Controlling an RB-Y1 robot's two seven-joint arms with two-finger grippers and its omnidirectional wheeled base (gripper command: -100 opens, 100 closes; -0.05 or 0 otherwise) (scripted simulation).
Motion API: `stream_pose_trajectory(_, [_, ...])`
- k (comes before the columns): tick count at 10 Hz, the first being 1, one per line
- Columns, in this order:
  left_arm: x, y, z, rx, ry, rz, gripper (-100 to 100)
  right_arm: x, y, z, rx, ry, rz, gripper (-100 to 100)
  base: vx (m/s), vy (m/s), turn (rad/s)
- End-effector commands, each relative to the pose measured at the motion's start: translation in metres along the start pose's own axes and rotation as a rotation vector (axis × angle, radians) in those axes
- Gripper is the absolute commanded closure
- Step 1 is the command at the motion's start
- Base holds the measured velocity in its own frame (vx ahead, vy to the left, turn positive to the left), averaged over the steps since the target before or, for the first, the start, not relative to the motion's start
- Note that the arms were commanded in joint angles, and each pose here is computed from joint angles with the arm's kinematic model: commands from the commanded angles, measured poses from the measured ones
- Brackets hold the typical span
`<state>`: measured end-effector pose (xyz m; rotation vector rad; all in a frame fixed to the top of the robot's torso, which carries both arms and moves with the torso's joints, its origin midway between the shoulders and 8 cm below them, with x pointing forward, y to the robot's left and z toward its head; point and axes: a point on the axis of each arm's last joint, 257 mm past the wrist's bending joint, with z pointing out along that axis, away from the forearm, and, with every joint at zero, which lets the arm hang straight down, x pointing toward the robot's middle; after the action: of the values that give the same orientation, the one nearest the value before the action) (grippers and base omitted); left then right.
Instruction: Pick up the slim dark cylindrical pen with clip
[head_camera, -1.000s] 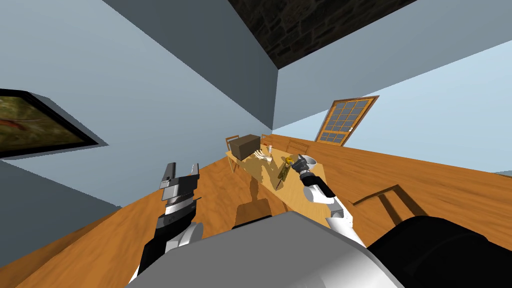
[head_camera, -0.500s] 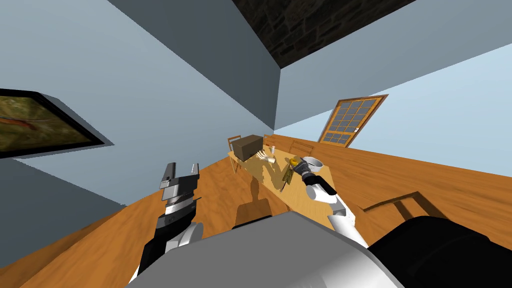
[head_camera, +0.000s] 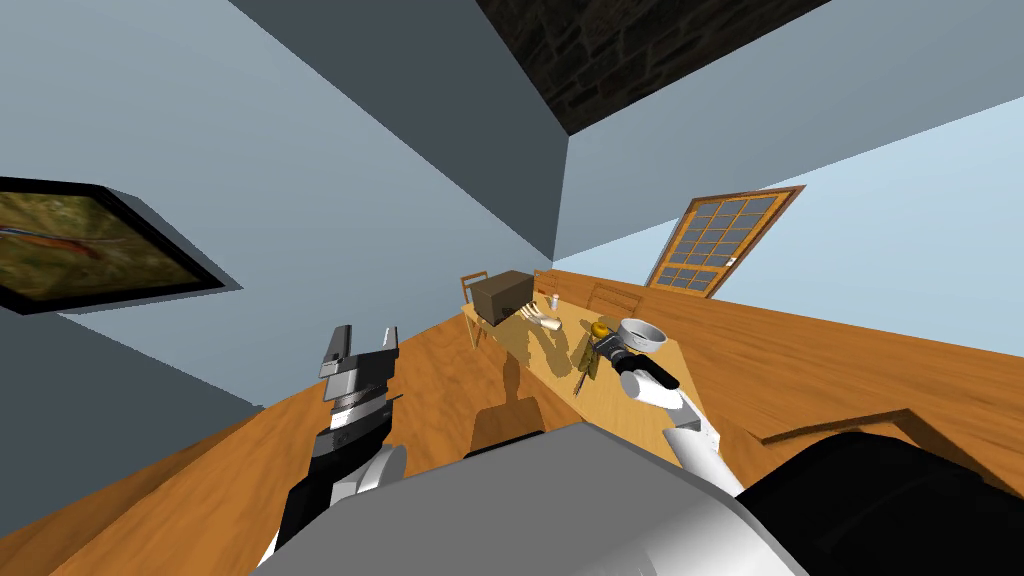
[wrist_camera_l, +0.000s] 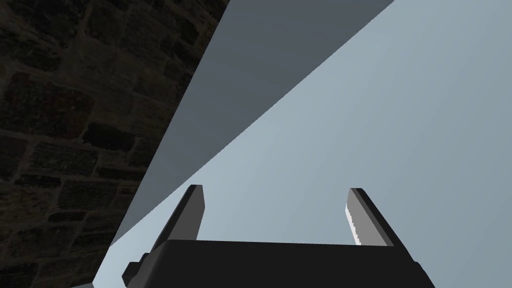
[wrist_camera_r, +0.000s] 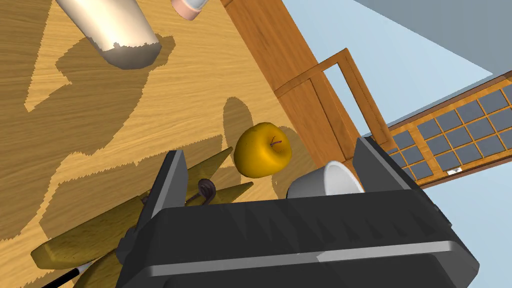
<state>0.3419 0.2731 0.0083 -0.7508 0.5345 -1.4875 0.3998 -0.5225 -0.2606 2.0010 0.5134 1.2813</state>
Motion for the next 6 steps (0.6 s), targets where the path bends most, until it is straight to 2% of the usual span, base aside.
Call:
stream_pose_trajectory(1, [0.0, 0.0, 0.0, 0.0, 0.0, 0.0, 0, -0.019, -0.007, 0.001, 0.04, -0.047, 0.044, -100, 0.09, 0.051, 0.029])
stream_pose_trajectory(2, [0.0, 0.0, 0.0, 0.0, 0.0, 0.0, 0, -0.02, -0.008, 0.001, 0.045, -0.05, 0.045, -100, 0.022, 0.023, -0.01])
stream_pose_trajectory(3, [0.0, 0.0, 0.0, 0.0, 0.0, 0.0, 0, -0.048, -0.012, 0.001, 0.074, -0.111, 0.115, -100, 0.051, 0.051, 0.062])
stream_pose_trajectory(4, [0.0, 0.0, 0.0, 0.0, 0.0, 0.0, 0, -0.051, -0.017, 0.001, 0.093, -0.122, 0.118, -100, 0.067, 0.055, 0.032])
stream_pose_trajectory(5, [0.0, 0.0, 0.0, 0.0, 0.0, 0.0, 0, -0.075, -0.017, 0.0, 0.108, -0.174, 0.18, -100, 0.1, 0.077, 0.056])
stream_pose_trajectory(6, [0.0, 0.0, 0.0, 0.0, 0.0, 0.0, 0, -0.08, -0.025, -0.002, 0.132, -0.195, 0.193, -100, 0.101, 0.068, 0.027])
